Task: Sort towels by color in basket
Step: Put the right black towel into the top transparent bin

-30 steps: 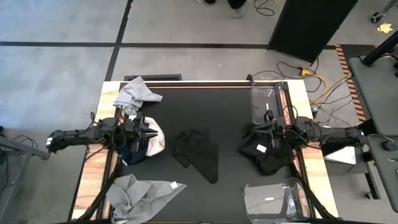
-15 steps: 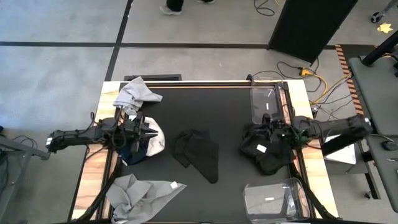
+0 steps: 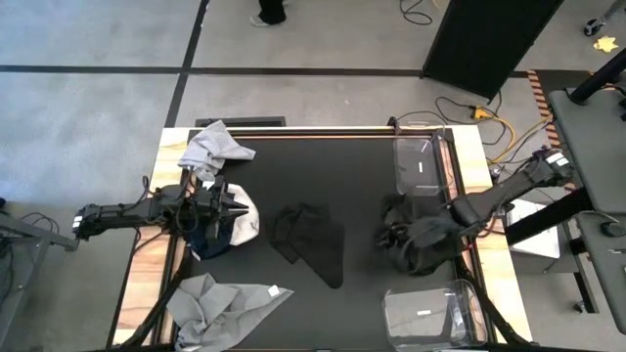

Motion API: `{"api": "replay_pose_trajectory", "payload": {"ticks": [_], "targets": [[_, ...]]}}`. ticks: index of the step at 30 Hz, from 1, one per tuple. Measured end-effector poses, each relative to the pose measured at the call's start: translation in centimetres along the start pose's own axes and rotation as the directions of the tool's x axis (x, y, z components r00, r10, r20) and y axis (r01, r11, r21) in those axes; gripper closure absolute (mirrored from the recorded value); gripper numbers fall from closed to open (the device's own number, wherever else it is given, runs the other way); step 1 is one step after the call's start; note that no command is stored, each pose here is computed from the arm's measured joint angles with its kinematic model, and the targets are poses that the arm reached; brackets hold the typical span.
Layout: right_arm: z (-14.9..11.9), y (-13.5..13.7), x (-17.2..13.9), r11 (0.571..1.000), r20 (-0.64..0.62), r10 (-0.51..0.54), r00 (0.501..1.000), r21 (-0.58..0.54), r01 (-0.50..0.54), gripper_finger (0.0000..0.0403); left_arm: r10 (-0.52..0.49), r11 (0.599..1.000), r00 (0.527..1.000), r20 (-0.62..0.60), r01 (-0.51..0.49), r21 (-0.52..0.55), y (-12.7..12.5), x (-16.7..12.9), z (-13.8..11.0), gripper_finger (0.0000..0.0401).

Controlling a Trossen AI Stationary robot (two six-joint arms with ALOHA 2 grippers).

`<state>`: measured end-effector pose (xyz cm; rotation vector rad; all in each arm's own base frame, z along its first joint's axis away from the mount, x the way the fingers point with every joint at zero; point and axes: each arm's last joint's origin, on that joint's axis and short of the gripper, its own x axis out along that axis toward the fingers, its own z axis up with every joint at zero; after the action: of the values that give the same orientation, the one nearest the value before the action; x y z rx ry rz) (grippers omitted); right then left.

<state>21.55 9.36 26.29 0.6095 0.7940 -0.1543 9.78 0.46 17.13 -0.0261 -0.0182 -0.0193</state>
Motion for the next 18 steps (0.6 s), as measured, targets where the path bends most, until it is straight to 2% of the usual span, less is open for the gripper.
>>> {"api": "replay_pose_trajectory", "payload": {"ticks": [3,6,13,16,18], "targets": [[0.4,1.0,0.2,0.991,-0.166,-0.114,0.979,0.047,0.123,0.0369,0.000,1.000,1.000,-0.001,0.000,0.000,0.0,0.0,0.0,0.0362],[0.4,1.7,0.9,0.976,-0.344,-0.205,0.916,-0.005,0.217,0.0369,0.000,1.000,1.000,-0.001,0.000,0.000,0.0,0.0,0.0,0.0362],[0.0,2.6,4.4,0.946,-0.504,-0.306,0.807,-0.255,0.199,0.0369,0.000,1.000,1.000,-0.001,0.000,0.000,0.0,0.0,0.0,0.0362],[-0.5,2.7,5.0,0.939,-0.613,-0.330,0.718,-0.295,0.179,0.0369,0.000,1.000,1.000,-0.002,0.000,0.000,0.0,0.0,0.0,0.0362],[-0.6,2.8,5.0,0.929,-0.661,-0.362,0.657,-0.309,0.201,0.0369,0.000,1.000,1.000,-0.002,0.000,0.000,0.0,0.0,0.0,0.0362]]}}
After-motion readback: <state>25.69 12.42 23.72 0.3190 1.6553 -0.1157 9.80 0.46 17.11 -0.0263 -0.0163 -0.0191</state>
